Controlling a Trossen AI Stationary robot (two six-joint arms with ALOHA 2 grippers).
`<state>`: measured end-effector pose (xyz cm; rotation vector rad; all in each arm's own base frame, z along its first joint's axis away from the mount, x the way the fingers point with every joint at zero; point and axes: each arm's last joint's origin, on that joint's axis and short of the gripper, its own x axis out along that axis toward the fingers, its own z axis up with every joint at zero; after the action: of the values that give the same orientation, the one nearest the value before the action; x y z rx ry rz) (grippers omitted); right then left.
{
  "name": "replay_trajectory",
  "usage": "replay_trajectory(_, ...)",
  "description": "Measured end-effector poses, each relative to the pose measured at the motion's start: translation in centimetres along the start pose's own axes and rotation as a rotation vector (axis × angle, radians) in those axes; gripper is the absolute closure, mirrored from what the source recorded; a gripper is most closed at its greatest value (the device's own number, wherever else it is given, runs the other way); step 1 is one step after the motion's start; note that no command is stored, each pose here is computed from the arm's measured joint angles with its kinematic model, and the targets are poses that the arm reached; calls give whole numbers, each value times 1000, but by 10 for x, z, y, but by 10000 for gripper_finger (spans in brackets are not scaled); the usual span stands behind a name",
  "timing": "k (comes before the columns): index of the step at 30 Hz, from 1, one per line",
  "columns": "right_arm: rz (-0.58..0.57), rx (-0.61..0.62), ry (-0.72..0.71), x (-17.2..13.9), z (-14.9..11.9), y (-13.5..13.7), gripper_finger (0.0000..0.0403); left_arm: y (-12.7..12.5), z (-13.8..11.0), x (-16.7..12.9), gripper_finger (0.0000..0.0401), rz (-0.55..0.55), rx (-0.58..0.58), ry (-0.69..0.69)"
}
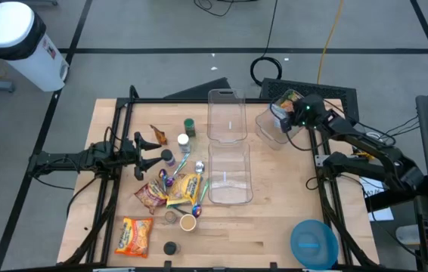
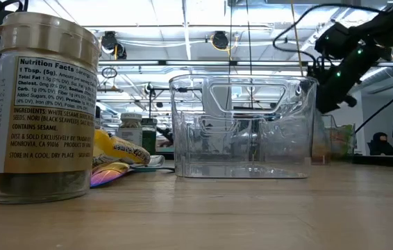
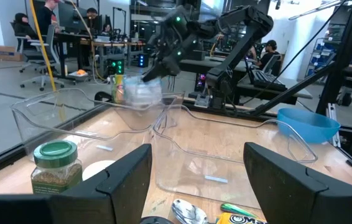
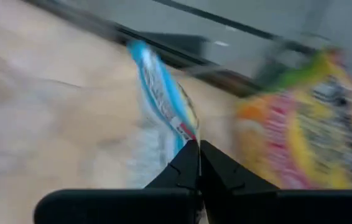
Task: Pick & Place Food Item
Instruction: Put the blue noodle pack into the top right transparent bin
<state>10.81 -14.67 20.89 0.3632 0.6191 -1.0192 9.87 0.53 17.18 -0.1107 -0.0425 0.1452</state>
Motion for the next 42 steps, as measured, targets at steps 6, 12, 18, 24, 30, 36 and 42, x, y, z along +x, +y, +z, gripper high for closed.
replay_trajectory(6,-163,-64,33,11,-12,-4,403,0,0,0,139,0,0,0)
replay_trajectory(12,-221,-85,22,16,-13,0,403,0,0,0,139,0,0,0)
replay_trajectory(18,-354,-121,-4,10,-16,11,403,0,0,0,139,0,0,0)
replay_trajectory(24,-644,-231,-49,3,-15,16,403,0,0,0,139,0,0,0)
replay_trajectory(30,-519,-178,-14,7,-18,15,397,0,0,0,139,0,0,0)
replay_trajectory(36,-503,-228,79,19,-26,16,392,0,0,0,139,0,0,0)
replay_trajectory(42,-660,-203,76,31,-29,15,400,0,0,0,139,0,0,0)
